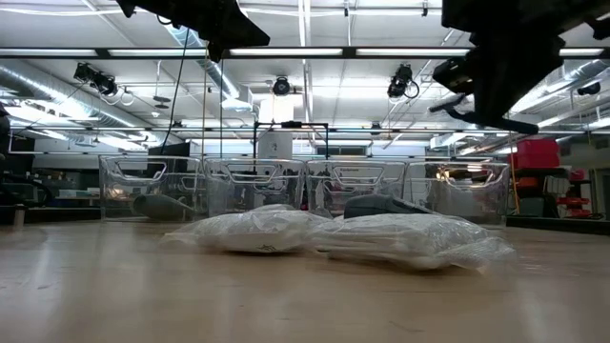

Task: Pick & Place Travel size toiletries
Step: Put the blue razor into the right transparent bin

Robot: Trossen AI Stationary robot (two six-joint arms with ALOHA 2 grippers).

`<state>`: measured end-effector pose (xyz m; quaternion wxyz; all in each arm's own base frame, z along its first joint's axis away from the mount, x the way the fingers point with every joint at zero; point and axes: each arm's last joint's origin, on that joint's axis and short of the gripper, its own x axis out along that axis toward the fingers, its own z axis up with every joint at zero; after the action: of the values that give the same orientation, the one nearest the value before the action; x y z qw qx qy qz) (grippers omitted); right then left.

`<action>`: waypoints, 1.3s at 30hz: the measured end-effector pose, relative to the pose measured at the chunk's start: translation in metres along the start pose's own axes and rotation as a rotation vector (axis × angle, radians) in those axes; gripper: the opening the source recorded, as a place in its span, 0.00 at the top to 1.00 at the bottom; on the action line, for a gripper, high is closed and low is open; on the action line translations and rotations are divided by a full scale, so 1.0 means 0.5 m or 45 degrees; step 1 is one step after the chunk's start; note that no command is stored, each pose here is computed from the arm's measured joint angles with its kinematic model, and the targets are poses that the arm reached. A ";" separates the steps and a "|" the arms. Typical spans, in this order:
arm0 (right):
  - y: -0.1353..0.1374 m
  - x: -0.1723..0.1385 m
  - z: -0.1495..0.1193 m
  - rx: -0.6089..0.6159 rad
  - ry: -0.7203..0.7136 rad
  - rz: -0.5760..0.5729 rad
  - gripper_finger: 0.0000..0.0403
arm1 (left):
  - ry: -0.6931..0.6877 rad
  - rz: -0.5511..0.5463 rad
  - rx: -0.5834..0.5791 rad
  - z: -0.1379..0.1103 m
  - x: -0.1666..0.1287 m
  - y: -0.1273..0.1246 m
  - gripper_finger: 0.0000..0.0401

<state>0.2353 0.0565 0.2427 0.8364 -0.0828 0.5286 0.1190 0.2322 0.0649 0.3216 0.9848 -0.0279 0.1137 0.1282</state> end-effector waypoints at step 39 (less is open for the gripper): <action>-0.100 -0.197 -0.067 0.371 -0.493 -0.512 0.89 | 0.000 0.000 -0.001 0.000 0.000 0.000 0.95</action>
<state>0.1800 -0.0113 0.3178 0.9313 -0.0407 0.3441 -0.1120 0.2322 0.0648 0.3215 0.9848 -0.0282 0.1139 0.1281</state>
